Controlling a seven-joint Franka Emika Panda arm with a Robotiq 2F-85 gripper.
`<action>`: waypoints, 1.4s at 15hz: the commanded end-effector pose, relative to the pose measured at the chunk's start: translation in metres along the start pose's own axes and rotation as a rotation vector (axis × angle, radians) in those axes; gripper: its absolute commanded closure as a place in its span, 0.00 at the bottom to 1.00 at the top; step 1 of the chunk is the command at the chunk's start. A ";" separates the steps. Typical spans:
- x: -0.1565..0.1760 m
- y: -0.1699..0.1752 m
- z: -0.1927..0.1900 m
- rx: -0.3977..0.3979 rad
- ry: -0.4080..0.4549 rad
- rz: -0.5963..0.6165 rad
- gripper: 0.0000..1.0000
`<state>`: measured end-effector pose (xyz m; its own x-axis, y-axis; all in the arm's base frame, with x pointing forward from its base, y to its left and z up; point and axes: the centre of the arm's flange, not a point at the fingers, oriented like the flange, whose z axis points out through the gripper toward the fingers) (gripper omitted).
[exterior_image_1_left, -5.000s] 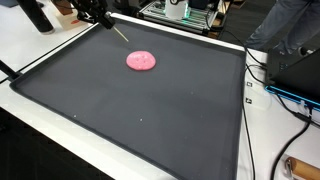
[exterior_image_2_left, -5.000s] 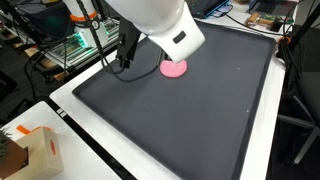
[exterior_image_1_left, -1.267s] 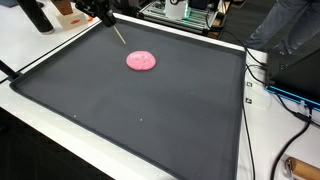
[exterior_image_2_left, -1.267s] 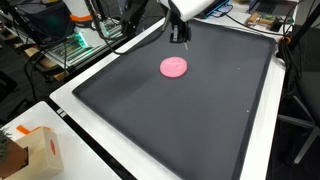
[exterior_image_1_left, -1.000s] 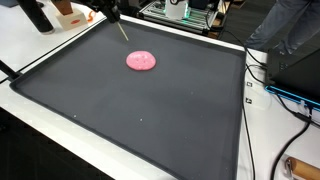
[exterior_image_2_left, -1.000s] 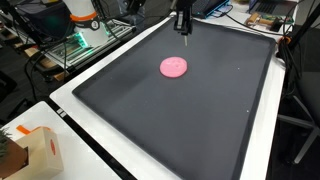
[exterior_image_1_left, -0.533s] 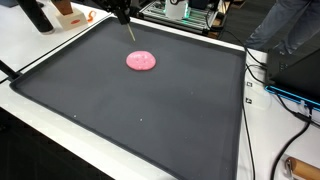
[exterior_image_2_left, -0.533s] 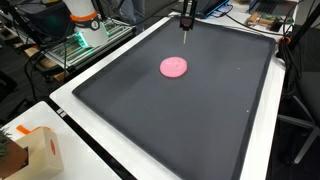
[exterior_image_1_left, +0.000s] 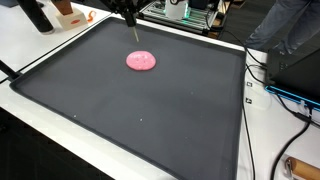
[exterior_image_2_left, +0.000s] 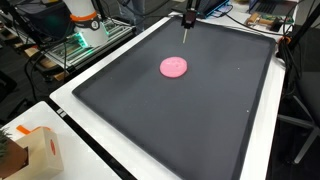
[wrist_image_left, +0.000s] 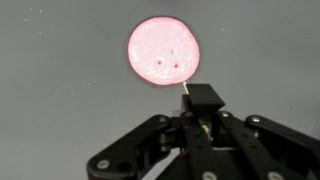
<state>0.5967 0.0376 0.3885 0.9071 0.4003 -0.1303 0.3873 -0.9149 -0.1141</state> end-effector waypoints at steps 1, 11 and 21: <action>0.000 0.000 0.000 0.000 0.000 0.001 0.87; 0.000 0.001 0.000 0.000 0.000 0.001 0.87; 0.023 -0.061 0.026 -0.304 -0.071 0.048 0.97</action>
<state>0.5976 0.0653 0.3863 0.9145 0.3686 -0.1667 0.3829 -0.9217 0.0621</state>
